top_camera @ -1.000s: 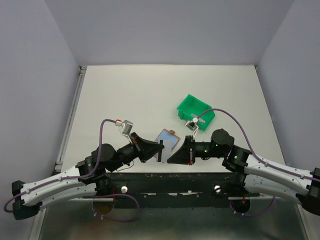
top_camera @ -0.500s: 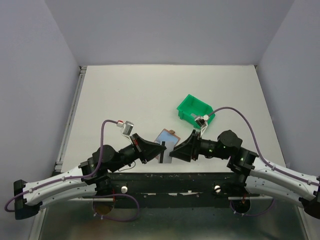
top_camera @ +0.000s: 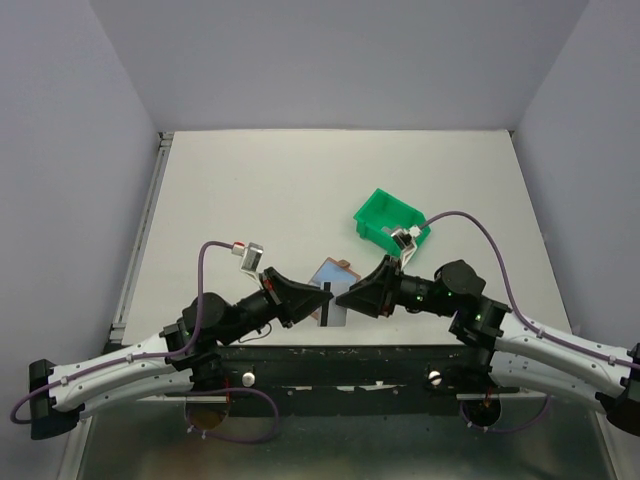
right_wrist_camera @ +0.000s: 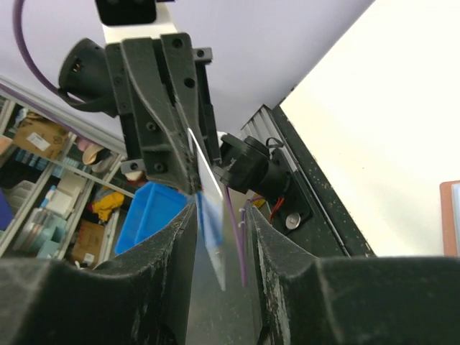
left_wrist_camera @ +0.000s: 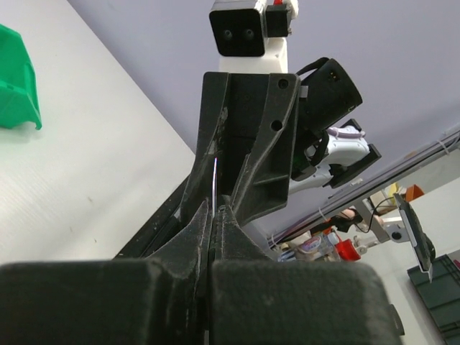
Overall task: Put the credit cards into the card holder
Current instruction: Pick up the credit card at the corner of the board.
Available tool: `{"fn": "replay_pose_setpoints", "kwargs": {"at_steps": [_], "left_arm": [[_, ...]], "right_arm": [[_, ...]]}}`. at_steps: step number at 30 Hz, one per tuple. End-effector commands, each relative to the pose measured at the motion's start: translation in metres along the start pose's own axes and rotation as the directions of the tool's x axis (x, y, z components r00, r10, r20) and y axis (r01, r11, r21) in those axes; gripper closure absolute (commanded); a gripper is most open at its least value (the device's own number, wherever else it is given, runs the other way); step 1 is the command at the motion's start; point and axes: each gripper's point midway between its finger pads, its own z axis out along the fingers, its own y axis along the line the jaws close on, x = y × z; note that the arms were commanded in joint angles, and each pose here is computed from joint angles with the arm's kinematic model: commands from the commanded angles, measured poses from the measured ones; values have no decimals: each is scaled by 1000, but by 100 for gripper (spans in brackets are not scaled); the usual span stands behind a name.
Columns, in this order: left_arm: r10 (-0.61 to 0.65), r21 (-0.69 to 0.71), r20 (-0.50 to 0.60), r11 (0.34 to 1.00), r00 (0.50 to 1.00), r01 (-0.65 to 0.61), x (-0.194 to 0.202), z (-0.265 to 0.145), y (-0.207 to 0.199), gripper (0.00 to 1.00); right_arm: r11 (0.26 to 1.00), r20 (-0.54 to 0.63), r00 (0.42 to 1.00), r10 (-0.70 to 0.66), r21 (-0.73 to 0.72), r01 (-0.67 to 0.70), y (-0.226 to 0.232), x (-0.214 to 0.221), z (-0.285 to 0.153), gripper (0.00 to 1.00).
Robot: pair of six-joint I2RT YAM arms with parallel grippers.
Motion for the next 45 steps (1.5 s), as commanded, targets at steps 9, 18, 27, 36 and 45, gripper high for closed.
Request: {"fn": "replay_pose_setpoints", "kwargs": {"at_steps": [9, 18, 27, 36, 45], "left_arm": [[-9, 9, 58, 1000, 998, 9, -10, -5, 0, 100], [-13, -3, 108, 1000, 994, 13, -19, -10, 2, 100], [-17, -15, 106, 1000, 994, 19, -17, -11, 7, 100], [-14, -88, 121, 996, 993, 25, -14, -14, 26, 31], [-12, -387, 80, 921, 997, 42, 4, -30, 90, 17]], "right_arm": [[997, 39, 998, 39, -71, -36, 7, -8, 11, 62], [997, 42, 998, 52, -53, -50, 0, -3, 7, 60], [997, 49, 998, 47, -57, -44, 3, -6, 6, 89], [966, 93, 995, 27, 253, -50, -39, -14, -17, 100], [663, -191, 982, 1, 735, 142, -115, -18, -74, 100]]}}
